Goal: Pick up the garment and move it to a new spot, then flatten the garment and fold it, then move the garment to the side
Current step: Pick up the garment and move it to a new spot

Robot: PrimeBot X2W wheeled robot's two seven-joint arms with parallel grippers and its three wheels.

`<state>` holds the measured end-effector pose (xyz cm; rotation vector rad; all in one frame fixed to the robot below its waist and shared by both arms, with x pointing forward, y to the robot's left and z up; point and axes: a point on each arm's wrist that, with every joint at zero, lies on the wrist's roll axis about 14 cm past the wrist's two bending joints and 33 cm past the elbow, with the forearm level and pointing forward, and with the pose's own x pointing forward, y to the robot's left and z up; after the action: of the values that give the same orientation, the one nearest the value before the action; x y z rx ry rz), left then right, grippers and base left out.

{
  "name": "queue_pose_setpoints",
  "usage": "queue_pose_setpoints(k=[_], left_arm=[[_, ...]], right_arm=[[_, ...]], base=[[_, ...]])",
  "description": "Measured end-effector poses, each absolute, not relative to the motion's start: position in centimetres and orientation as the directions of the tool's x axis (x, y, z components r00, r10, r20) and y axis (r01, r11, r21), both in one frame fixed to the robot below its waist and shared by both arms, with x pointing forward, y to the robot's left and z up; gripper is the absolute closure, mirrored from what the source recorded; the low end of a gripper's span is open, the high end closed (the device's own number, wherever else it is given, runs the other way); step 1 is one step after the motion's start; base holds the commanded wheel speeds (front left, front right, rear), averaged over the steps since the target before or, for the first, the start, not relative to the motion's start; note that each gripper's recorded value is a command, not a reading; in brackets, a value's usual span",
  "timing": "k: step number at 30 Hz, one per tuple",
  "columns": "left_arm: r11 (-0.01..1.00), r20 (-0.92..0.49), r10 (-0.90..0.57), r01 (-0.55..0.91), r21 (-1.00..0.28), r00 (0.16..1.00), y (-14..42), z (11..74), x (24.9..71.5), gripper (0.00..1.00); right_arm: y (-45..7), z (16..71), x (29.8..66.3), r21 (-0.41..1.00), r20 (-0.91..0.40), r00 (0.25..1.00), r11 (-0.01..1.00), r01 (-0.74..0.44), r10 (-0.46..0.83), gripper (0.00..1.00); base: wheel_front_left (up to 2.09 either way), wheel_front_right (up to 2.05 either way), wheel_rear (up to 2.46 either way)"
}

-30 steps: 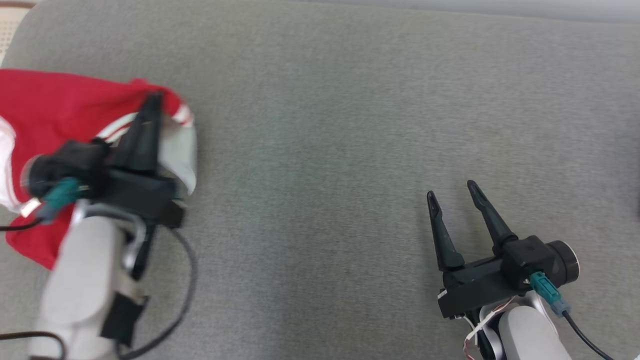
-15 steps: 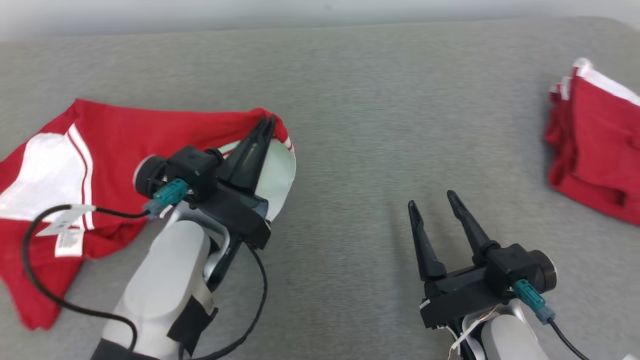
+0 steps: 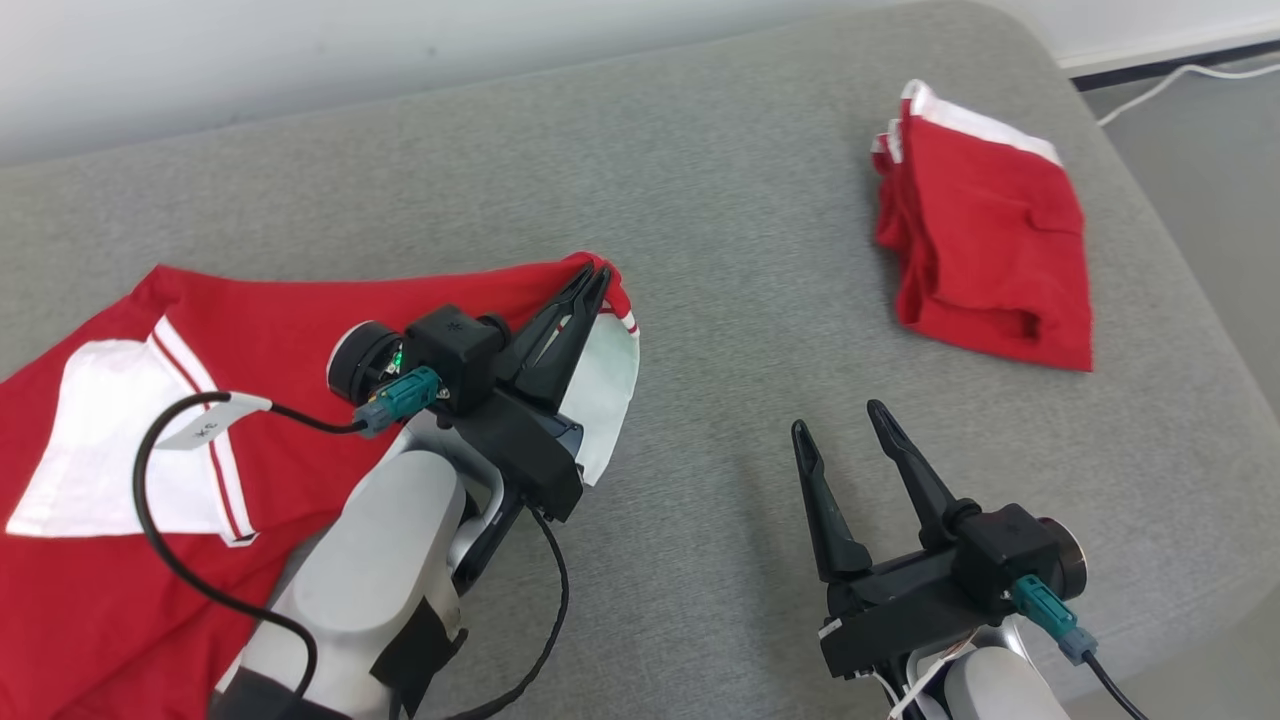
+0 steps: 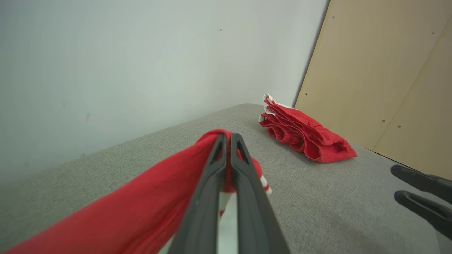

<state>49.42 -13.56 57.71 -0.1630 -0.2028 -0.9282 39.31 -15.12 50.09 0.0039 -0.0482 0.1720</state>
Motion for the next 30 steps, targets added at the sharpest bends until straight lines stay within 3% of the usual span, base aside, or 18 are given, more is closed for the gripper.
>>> queue_pose_setpoints(k=[1,7,11,16,19,30], left_arm=[[0.584,0.240,-0.780,0.810,-0.052,0.578,-13.9,57.6,49.3,0.00],[0.608,0.224,-0.764,0.792,-0.066,0.605,-13.1,57.0,49.2,0.00],[0.674,0.218,-0.710,0.736,-0.064,0.669,-10.2,56.7,50.0,0.00],[0.789,0.216,-0.591,0.613,-0.045,0.777,-4.6,56.2,50.8,0.00],[0.895,0.197,-0.431,0.445,-0.030,0.881,2.4,55.2,50.1,0.00],[0.990,0.197,-0.141,0.144,0.000,0.970,13.2,54.7,46.0,0.00]], right_arm=[[-15.4,50.2,39.2,0.000,0.051,0.986,0.987,-0.161,0.161,0.00],[-15.9,50.6,38.8,0.004,0.061,0.987,0.989,-0.147,0.146,0.00],[-14.8,50.5,39.2,0.015,0.065,0.982,0.984,-0.177,0.176,0.00],[-12.7,50.6,39.8,0.028,0.074,0.969,0.971,-0.238,0.235,0.00],[-9.8,51.0,40.1,0.037,0.091,0.944,0.947,-0.320,0.316,0.00],[-5.3,51.2,39.9,0.048,0.102,0.894,0.895,-0.443,0.437,0.00]], base=[[0.00,0.00,0.00],[0.00,0.00,0.00],[0.00,0.00,0.00],[0.00,0.00,0.00],[0.00,0.00,0.00],[0.00,0.00,0.00]])
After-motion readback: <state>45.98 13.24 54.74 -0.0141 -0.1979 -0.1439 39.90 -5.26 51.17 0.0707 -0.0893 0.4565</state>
